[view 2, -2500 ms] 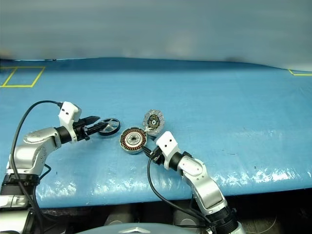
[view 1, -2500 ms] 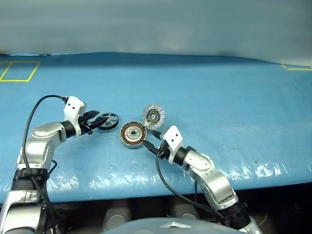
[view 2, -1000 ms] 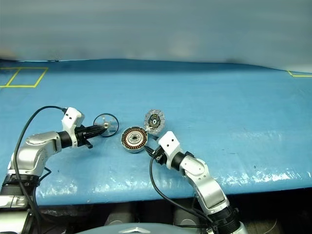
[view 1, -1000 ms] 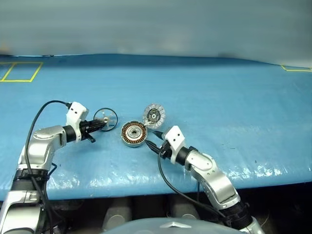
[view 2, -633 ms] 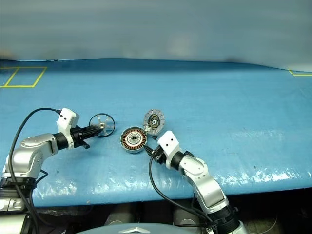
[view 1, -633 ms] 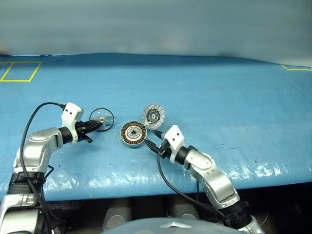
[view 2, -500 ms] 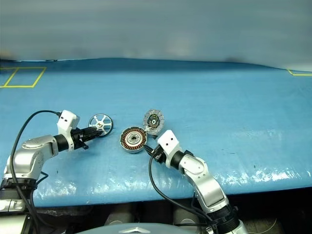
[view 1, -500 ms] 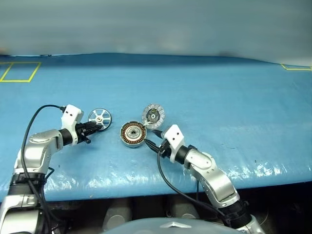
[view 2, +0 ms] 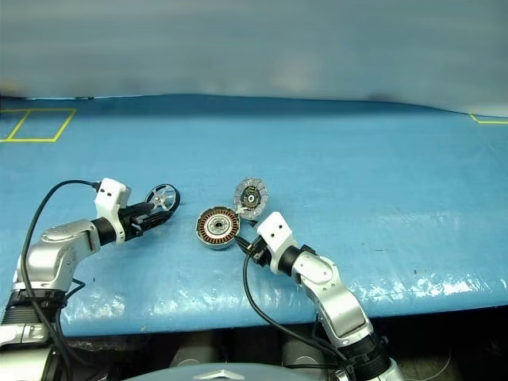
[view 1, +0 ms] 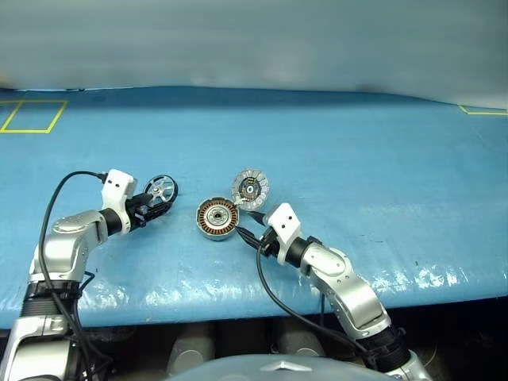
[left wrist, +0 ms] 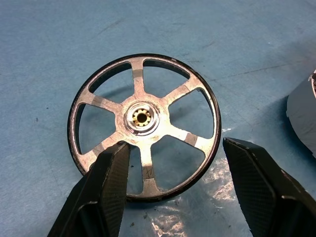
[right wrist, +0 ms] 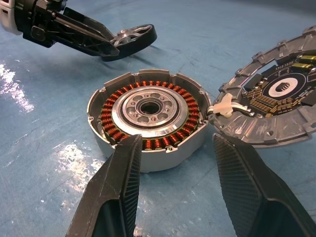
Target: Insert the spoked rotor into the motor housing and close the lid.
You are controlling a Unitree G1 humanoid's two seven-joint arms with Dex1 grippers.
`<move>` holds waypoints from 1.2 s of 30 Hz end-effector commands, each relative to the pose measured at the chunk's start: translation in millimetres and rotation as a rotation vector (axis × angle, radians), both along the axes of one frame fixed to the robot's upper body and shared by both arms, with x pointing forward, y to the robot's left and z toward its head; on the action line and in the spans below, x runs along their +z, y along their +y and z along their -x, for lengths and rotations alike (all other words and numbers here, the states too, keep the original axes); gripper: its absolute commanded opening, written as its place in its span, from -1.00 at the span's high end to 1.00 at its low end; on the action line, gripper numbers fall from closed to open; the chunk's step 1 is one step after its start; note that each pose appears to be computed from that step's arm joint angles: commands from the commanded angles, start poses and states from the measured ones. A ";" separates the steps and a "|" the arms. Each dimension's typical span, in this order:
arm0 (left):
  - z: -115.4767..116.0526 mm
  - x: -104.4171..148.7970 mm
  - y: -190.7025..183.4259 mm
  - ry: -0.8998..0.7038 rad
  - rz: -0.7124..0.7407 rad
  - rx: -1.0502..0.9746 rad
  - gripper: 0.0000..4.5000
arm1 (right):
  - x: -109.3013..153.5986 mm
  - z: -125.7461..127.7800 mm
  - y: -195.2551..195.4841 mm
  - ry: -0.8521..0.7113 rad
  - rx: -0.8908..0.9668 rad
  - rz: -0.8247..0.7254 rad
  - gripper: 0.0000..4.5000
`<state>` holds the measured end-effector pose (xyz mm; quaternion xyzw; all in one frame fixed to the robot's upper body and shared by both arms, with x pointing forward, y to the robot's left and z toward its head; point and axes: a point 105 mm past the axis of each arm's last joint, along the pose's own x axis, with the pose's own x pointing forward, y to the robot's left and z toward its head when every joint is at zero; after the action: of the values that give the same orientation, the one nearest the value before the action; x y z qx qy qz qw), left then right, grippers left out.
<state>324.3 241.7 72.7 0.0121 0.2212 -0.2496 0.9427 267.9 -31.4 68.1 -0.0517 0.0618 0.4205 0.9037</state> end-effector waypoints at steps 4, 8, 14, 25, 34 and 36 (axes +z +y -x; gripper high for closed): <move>5.0 38.8 -2.2 -0.112 -0.009 -0.049 -0.44 | 6.7 1.0 1.9 -0.020 -0.001 -0.023 -0.06; 16.5 54.1 -5.2 -0.131 -0.016 -0.110 -0.44 | 6.2 1.2 2.7 -0.017 0.001 -0.024 -0.06; 23.2 67.8 -1.1 -0.152 -0.084 -0.138 -0.44 | 4.9 2.0 6.0 -0.011 0.013 -0.026 -0.06; -6.2 41.8 4.6 -0.141 -0.164 -0.035 -0.44 | 4.9 1.3 5.4 -0.013 -0.001 -0.029 -0.06; -13.3 15.5 -4.2 -0.091 -0.158 0.017 -0.44 | 5.4 1.0 5.1 -0.015 -0.011 -0.031 -0.06; -15.4 17.4 -2.7 -0.109 -0.159 0.034 -0.44 | 5.5 0.6 4.9 -0.016 -0.012 -0.029 -0.06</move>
<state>333.0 236.6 75.1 0.0832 0.2189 -0.2234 0.9462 266.4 -27.8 61.5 -0.0410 0.0722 0.4148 0.9061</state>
